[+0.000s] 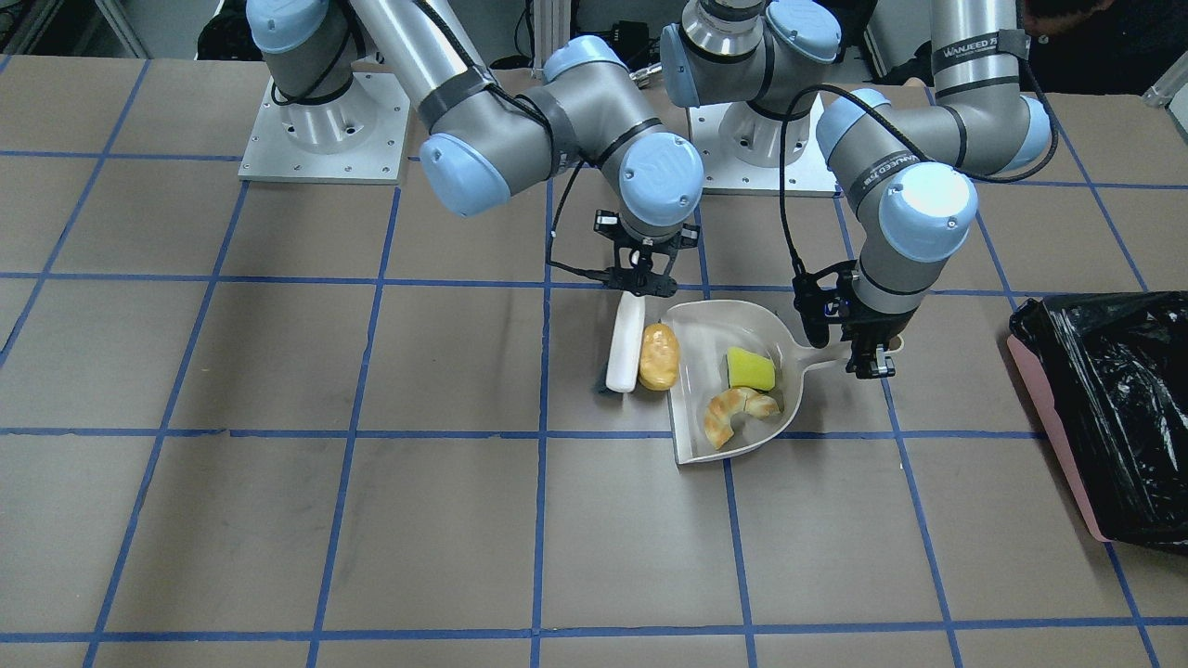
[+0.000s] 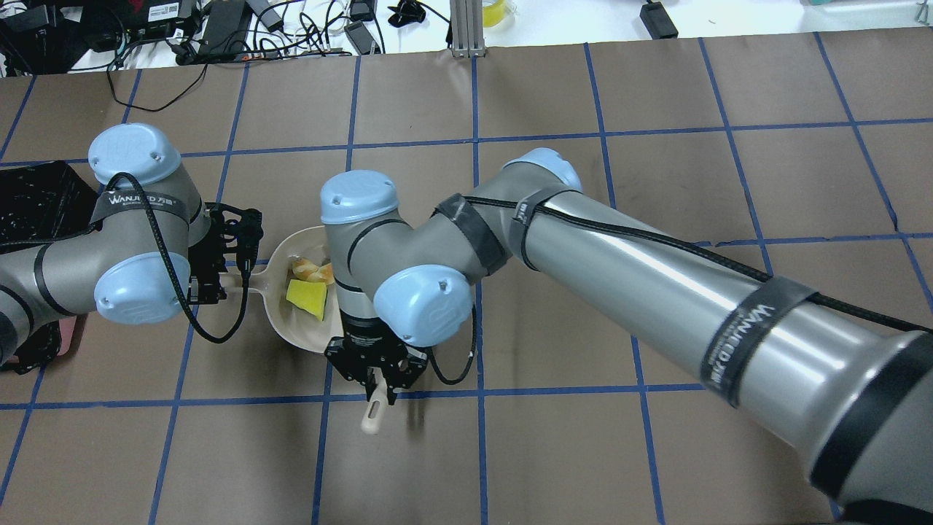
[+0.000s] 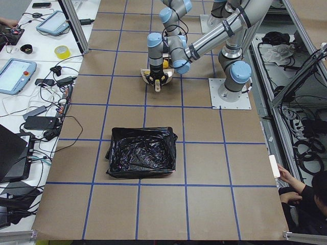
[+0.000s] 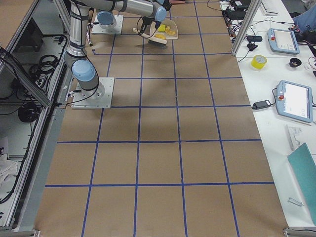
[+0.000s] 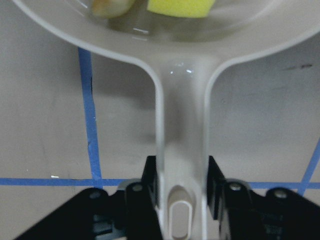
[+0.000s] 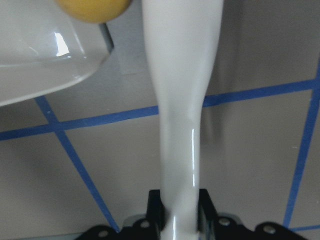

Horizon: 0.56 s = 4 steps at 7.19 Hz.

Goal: Sweep and dump trash into bin
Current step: 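Lift the dustpan toward the bin with the left gripper while the right withdraws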

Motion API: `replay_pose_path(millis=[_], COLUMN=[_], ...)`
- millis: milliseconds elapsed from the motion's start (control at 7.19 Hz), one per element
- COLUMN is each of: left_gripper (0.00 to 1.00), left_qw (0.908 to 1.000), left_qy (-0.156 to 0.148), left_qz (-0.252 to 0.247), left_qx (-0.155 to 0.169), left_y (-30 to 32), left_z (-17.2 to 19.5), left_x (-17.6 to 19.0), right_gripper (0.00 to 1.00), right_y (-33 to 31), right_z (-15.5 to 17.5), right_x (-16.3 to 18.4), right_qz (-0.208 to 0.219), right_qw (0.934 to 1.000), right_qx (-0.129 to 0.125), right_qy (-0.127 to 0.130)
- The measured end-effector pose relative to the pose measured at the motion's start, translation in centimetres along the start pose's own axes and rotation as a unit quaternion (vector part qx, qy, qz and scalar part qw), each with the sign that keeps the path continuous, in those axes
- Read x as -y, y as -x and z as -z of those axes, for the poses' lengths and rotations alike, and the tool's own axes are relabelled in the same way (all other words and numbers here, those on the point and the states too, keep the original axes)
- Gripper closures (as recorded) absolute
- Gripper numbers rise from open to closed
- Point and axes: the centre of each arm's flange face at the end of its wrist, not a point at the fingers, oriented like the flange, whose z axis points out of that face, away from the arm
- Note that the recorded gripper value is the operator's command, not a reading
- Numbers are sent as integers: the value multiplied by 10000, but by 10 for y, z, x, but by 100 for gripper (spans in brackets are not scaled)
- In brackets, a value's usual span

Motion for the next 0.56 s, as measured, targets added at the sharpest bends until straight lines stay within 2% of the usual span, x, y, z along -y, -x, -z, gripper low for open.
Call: replay_pose_path(millis=[278, 556], left_gripper=[99, 100], left_qw=[10000, 9998], left_qy=[19, -41], left_qz=[14, 135], left_qx=[88, 152], left_y=[9, 15], left_z=[9, 14], left_x=[-7, -22], right_gripper=[100, 100], right_y=[38, 47], right_z=[8, 16], right_x=[12, 16], right_qz=[178, 278], right_qw=[9997, 9992], right_qx=[107, 157], right_qy=[-147, -243])
